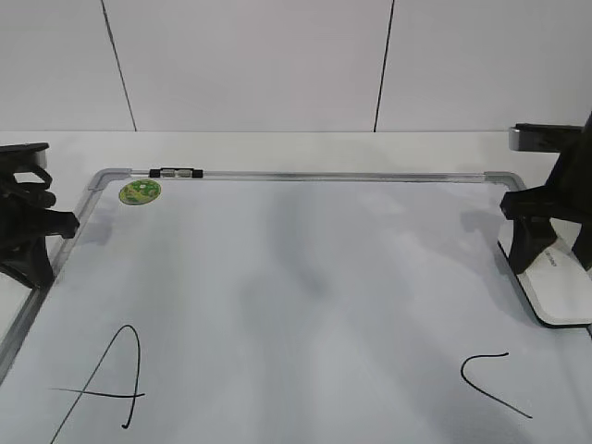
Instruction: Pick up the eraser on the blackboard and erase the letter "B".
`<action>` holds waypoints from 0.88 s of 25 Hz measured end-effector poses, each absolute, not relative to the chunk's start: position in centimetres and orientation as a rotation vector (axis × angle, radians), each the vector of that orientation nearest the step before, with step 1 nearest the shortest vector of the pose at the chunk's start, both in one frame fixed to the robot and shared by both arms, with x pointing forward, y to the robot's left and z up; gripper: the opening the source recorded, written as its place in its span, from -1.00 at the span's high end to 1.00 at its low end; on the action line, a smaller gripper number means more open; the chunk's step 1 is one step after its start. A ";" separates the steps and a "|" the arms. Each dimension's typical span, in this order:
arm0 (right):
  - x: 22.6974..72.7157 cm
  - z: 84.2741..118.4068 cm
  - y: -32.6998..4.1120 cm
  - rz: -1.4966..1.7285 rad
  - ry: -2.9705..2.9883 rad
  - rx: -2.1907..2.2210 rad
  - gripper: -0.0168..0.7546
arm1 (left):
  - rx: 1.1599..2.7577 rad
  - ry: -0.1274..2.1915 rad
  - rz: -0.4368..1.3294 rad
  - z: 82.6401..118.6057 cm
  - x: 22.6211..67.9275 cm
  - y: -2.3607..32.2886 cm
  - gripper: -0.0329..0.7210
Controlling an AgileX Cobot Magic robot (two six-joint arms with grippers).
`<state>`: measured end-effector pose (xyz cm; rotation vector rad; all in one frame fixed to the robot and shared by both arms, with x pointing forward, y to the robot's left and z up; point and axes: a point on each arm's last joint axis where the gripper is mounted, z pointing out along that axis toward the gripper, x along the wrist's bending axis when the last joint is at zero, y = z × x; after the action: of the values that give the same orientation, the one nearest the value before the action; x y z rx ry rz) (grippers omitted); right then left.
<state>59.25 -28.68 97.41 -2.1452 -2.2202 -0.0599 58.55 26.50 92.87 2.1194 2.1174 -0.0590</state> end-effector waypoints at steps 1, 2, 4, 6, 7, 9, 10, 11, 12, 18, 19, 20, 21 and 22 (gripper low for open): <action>59.3 97.3 -28.7 -0.058 -2.219 -2.144 -0.41 | 2.119 2.117 -0.059 92.9 58.6 26.5 0.87; 59.3 97.4 -28.7 -0.058 -2.219 -2.145 -0.41 | 2.119 2.117 -0.059 92.9 58.6 26.5 0.87; 59.3 97.4 -28.7 -0.058 -2.219 -2.145 -0.41 | 2.119 2.117 -0.059 92.9 58.6 26.5 0.87; 59.3 97.4 -28.7 -0.058 -2.219 -2.145 -0.41 | 2.119 2.117 -0.059 92.9 58.6 26.5 0.87; 59.3 97.4 -28.7 -0.058 -2.219 -2.145 -0.41 | 2.119 2.117 -0.059 92.9 58.6 26.5 0.87; 59.2 97.4 -28.7 -0.056 -2.218 -2.143 -0.41 | 2.119 2.117 -0.059 92.9 58.6 26.5 0.87; 59.2 97.4 -28.7 -0.056 -2.218 -2.143 -0.41 | 2.119 2.117 -0.059 92.9 58.6 26.5 0.87; 59.2 97.4 -28.7 -0.056 -2.218 -2.143 -0.41 | 2.119 2.117 -0.059 92.9 58.6 26.5 0.87; 59.2 97.4 -28.7 -0.056 -2.218 -2.143 -0.41 | 2.119 2.117 -0.059 92.9 58.6 26.5 0.87; 59.3 97.4 -28.7 -0.058 -2.219 -2.144 -0.41 | 2.120 2.120 -0.066 92.9 58.5 26.5 0.86; 59.3 97.4 -28.7 -0.058 -2.219 -2.144 -0.41 | 2.120 2.120 -0.067 92.9 58.5 26.5 0.86; 59.3 97.4 -28.7 -0.058 -2.219 -2.144 -0.41 | 2.121 2.121 -0.069 92.9 58.5 26.5 0.86; 59.3 97.4 -28.7 -0.058 -2.219 -2.144 -0.41 | 2.121 2.121 -0.069 92.9 58.5 26.5 0.86; 59.3 97.4 -28.7 -0.058 -2.219 -2.144 -0.41 | 2.121 2.121 -0.069 92.9 58.5 26.5 0.86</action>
<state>59.26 -28.68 97.36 -2.1443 -2.2192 -0.0578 58.48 26.48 92.87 2.1212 2.1210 -0.0693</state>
